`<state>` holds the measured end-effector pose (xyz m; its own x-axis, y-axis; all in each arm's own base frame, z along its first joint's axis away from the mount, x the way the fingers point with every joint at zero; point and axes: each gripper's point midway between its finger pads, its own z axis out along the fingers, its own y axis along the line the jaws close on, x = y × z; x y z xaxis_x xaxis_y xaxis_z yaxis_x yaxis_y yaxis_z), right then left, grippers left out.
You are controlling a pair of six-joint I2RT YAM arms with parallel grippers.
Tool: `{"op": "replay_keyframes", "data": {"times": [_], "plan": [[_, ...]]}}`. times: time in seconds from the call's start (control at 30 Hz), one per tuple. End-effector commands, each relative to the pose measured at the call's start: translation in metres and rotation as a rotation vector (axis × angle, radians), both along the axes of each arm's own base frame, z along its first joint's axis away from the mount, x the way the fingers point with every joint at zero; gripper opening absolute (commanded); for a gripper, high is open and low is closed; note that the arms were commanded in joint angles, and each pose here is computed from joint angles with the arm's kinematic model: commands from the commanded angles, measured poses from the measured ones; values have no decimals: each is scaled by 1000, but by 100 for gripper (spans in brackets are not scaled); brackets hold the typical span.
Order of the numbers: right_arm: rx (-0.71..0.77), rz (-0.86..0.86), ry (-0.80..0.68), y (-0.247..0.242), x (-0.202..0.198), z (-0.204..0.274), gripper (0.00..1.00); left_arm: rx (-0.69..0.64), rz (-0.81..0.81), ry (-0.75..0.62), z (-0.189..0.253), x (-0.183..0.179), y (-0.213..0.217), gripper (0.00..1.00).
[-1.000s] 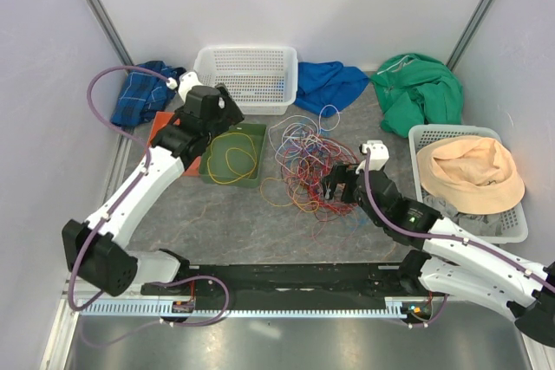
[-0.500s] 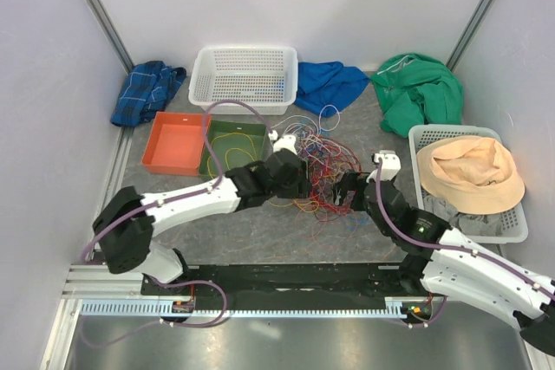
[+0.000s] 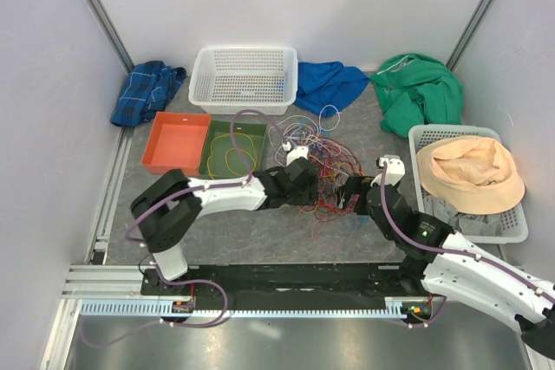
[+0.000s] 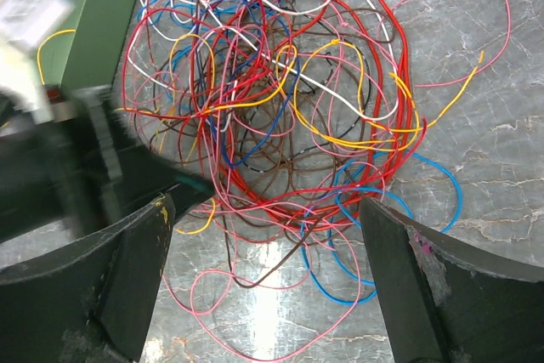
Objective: Untangle the cables
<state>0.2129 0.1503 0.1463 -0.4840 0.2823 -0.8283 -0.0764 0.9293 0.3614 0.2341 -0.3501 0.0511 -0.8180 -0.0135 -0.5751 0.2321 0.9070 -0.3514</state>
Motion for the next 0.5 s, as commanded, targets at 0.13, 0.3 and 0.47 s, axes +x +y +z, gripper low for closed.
{"op": "replay_keyframes", "data": {"times": [0.13,0.3,0.47], "plan": [[10,-11,-20,-3,0,10,98,29,62,-16,3,18,-11,33],[10,-14,-28,-3,2,15,98,-39,45,-92,46,20,-8,2],[35,-36,-68,-10,2,31,98,-190,-17,-275,139,23,-9,2]]}}
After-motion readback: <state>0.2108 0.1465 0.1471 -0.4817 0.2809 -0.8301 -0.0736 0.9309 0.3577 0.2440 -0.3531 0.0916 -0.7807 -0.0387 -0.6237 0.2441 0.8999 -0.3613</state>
